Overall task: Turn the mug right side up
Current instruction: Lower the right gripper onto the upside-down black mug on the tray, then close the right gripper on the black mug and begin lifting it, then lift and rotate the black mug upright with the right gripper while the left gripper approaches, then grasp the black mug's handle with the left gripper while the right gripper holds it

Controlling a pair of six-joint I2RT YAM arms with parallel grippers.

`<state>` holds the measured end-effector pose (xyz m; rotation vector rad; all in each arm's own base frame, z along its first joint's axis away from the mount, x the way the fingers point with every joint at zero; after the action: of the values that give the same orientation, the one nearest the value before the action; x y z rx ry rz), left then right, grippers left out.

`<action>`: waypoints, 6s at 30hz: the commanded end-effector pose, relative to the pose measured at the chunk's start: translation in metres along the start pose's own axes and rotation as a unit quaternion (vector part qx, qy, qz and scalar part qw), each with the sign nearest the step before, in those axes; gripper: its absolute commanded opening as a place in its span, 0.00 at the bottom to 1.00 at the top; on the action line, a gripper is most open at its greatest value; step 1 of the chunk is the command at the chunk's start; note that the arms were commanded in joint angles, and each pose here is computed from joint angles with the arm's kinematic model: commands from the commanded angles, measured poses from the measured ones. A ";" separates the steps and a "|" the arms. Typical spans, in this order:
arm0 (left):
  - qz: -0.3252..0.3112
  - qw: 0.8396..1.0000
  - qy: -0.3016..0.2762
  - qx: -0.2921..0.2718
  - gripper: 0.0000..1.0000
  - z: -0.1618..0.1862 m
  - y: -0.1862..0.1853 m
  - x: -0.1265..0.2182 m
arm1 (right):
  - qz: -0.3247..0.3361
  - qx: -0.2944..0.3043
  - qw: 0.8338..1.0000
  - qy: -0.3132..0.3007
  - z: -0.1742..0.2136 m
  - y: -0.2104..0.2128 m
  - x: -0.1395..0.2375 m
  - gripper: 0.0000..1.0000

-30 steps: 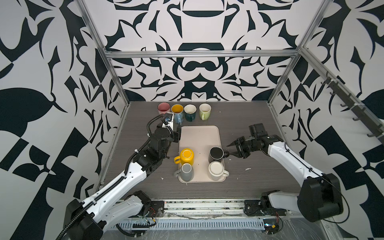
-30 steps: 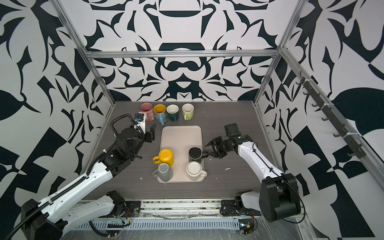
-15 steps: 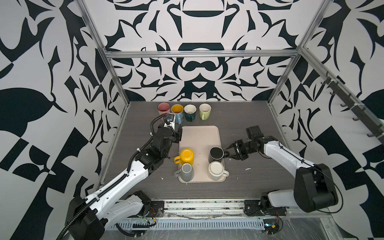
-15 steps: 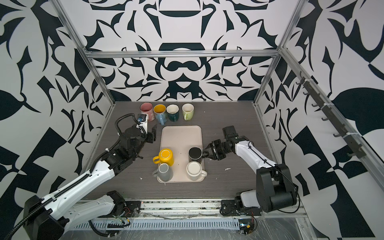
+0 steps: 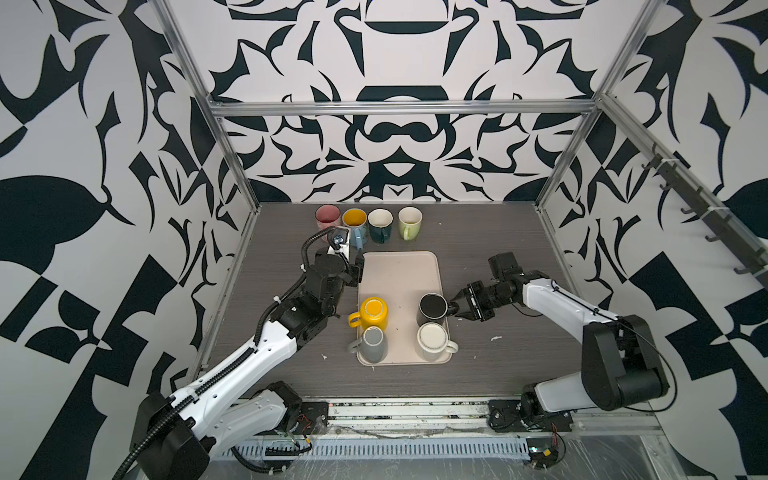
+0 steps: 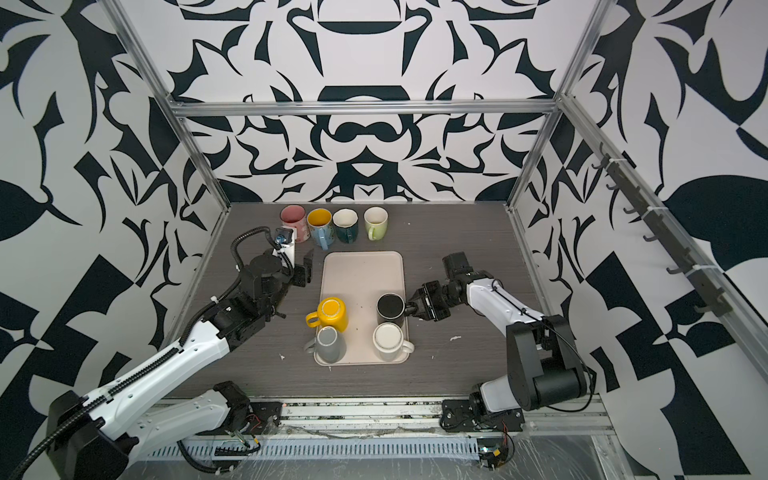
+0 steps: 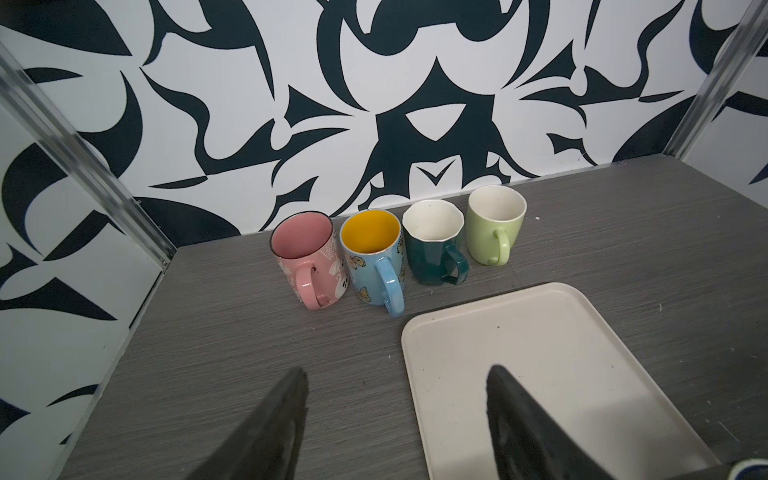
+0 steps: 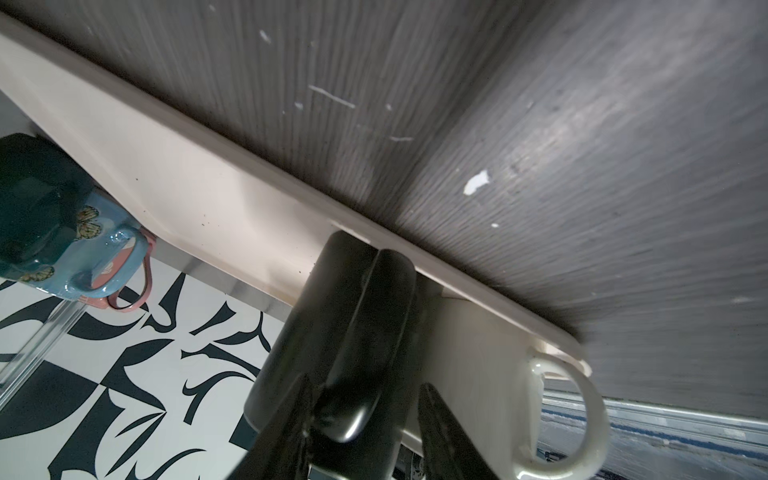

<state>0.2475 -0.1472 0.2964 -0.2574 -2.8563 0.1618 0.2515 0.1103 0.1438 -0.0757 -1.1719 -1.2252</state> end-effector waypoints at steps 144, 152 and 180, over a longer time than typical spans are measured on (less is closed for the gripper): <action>0.355 0.924 0.141 0.009 0.68 -0.119 -0.069 -0.034 | 0.158 0.824 0.238 -0.490 0.168 0.142 0.022 0.00; 0.369 0.913 0.177 -0.005 0.68 -0.113 -0.073 -0.038 | 0.210 0.800 0.167 -0.537 0.171 0.151 0.019 0.00; 0.382 0.878 0.286 0.032 0.64 -0.080 -0.082 -0.059 | 0.220 0.768 0.042 -0.600 0.190 0.169 0.011 0.00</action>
<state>0.3116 -0.2303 0.3696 -1.2114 -2.0538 0.2590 0.2577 0.2871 0.2800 0.3599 -2.6403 1.9537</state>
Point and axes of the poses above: each gripper's point midway between its finger pads, its own x axis back along the fingers, its own y axis along the line the jaws close on, z = x × y, the point moved 8 cm from there along x, back along the fingers, and after that the axes turned 12 degrees about x, right-handed, at the moved point
